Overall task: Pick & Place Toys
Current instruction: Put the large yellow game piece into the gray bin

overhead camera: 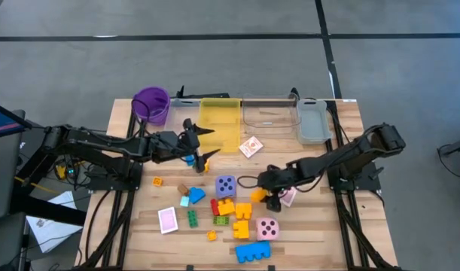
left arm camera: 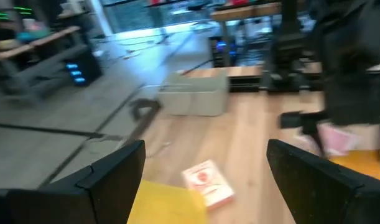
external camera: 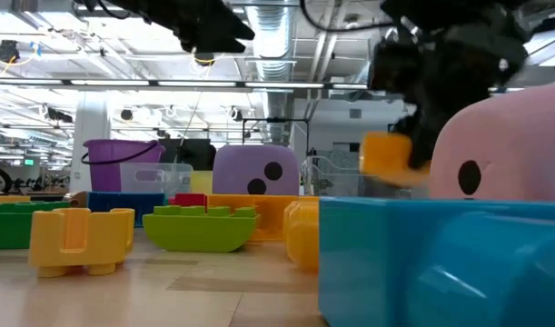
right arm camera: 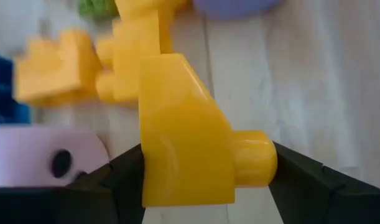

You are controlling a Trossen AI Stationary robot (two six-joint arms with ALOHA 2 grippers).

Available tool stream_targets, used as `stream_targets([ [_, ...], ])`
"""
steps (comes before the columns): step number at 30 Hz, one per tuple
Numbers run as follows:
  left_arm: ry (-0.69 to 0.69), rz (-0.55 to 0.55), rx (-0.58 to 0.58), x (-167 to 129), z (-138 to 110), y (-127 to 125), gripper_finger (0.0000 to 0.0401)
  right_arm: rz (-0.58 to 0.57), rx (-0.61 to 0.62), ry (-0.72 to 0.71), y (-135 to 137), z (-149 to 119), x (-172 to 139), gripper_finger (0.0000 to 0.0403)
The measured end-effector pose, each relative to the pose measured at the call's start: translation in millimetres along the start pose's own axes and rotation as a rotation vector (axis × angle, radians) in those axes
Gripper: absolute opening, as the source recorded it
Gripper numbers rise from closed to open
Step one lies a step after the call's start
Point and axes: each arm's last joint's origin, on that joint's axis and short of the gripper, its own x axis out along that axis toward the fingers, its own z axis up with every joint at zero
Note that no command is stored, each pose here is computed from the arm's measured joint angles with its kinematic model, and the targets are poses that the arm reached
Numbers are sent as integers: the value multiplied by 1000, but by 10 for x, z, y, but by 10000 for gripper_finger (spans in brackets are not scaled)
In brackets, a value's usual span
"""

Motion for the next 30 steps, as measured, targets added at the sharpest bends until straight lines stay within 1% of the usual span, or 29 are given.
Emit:
stream_targets([
  [2,-1,72,25,0,9,23,328,-14,7,-63,-16,59,-126,262],
  [4,-11,148,52,-3,30,47,328,-73,7,-137,-54,114,-256,262],
  [8,-36,295,76,-7,85,114,328,-297,40,-321,-221,236,-528,262],
  [11,-47,365,92,8,110,193,328,-442,97,-440,-403,331,-708,262],
  [16,-41,440,78,60,100,372,328,-544,161,-622,-796,565,-880,262],
  [18,-31,472,74,81,86,453,328,-525,142,-695,-965,679,-889,262],
  [22,-13,529,67,111,60,601,328,-357,63,-850,-1323,892,-833,262],
  [23,-9,542,66,116,54,632,328,-324,52,-871,-1413,942,-814,262],
  [27,3,580,63,127,37,724,328,-264,60,-831,-1770,1063,-717,262],
  [30,13,612,61,130,27,771,328,-227,55,-784,-1957,1141,-672,261],
])
